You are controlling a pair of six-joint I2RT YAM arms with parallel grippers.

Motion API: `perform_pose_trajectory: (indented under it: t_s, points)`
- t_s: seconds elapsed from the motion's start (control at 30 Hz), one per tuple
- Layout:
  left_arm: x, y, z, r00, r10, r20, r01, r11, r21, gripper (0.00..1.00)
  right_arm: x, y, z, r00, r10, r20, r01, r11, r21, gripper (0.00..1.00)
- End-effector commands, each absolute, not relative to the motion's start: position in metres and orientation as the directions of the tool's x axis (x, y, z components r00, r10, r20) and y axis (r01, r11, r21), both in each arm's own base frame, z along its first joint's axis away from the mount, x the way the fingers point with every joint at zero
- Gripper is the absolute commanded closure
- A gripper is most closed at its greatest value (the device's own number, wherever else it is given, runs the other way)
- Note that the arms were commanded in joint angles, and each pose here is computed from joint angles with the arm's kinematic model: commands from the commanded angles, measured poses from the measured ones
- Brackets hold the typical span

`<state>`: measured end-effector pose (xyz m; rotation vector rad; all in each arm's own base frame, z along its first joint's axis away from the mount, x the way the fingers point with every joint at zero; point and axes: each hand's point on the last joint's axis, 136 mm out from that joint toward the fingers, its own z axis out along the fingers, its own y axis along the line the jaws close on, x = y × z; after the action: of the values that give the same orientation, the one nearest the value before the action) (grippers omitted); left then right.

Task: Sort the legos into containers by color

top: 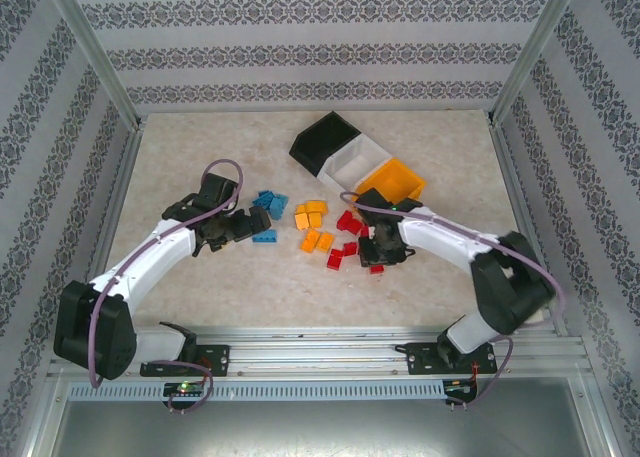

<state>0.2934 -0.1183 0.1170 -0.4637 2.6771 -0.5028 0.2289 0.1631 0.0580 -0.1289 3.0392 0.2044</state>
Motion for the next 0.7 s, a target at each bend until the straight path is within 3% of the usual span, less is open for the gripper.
perform_pose_trajectory:
  t_s: [0.0, 0.1, 0.23, 0.5, 0.67]
  points:
    - [0.298, -0.123, 0.135, -0.871, -0.359, -0.337, -0.203, 0.886, -0.418, 0.00, 0.224, 0.150, 0.108, -0.986, -0.024, -0.168, -0.052, 0.986, 0.161, 0.72]
    - [0.297, -0.122, 0.138, -0.869, -0.364, -0.335, -0.210, 0.885, -0.416, 0.00, 0.242, 0.147, 0.150, -0.963, 0.081, -0.256, 0.011, 0.964, 0.264, 0.71]
    - [0.293, -0.120, 0.140, -0.867, -0.367, -0.337, -0.215, 0.885, -0.413, 0.00, 0.281, 0.136, 0.173, -0.938, 0.225, -0.264, 0.123, 0.927, 0.354, 0.71]
    - [0.290, -0.120, 0.143, -0.887, -0.349, -0.303, -0.219, 0.895, -0.389, 0.00, 0.362, 0.117, 0.142, -0.899, 0.405, -0.167, 0.329, 0.877, 0.351, 0.72]
    - [0.286, -0.122, 0.145, -0.896, -0.335, -0.292, -0.213, 0.900, -0.380, 0.00, 0.391, 0.111, 0.113, -0.894, 0.428, -0.135, 0.377, 0.879, 0.293, 0.72]
